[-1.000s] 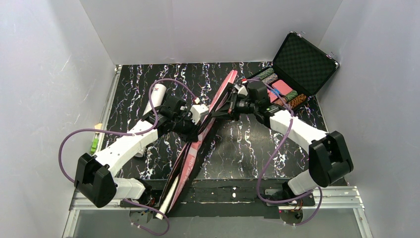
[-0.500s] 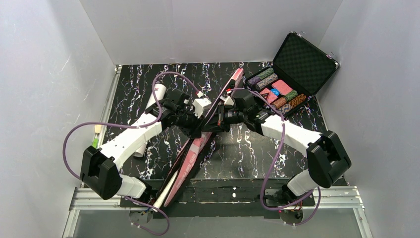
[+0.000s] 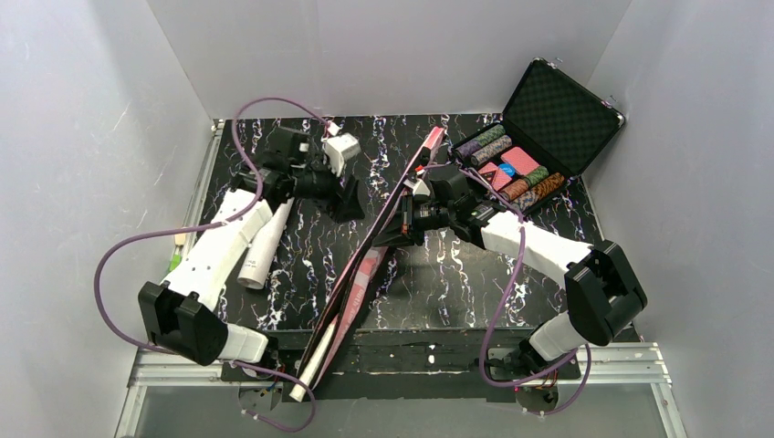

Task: Pack up the badminton gear

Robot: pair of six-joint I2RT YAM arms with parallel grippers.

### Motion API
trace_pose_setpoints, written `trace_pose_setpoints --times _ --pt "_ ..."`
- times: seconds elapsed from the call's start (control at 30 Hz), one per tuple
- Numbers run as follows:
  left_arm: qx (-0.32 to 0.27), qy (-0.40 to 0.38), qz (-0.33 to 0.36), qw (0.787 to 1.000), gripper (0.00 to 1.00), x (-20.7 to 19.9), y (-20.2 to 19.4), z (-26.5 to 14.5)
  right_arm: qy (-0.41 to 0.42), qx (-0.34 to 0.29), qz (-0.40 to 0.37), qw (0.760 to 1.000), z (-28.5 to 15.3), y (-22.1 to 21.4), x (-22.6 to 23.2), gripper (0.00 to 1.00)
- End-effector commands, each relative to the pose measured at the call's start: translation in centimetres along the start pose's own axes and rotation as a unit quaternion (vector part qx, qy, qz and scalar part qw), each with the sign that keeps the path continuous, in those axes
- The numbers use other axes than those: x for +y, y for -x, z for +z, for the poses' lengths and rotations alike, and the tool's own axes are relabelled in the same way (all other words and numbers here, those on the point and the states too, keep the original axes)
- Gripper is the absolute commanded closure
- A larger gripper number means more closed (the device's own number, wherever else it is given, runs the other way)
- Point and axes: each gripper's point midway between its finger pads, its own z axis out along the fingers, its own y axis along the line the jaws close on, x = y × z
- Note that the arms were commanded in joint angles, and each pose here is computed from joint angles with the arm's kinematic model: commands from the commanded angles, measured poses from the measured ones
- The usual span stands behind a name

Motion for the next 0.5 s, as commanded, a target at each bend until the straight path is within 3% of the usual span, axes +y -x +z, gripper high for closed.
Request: trace_pose_setpoints --times 0.0,0.2,0.47 --pt "-0.070 -0.067 0.023 0.995 0.28 -2.6 4.8 -2.2 0.013 0.011 -0.025 1.000 -0.1 -0.5 1.1 0.99" --pt "-0.045 -0.113 -0.015 0.992 0.27 -2.6 4.5 1.2 0.017 0.002 -0.029 0.999 -0.4 -0.3 1.7 0.99" --pt "-0.005 -0.107 0.005 0.994 0.26 -2.6 1.6 3.6 0.027 0.000 -0.029 0.999 -0.2 0.1 2.2 0.99"
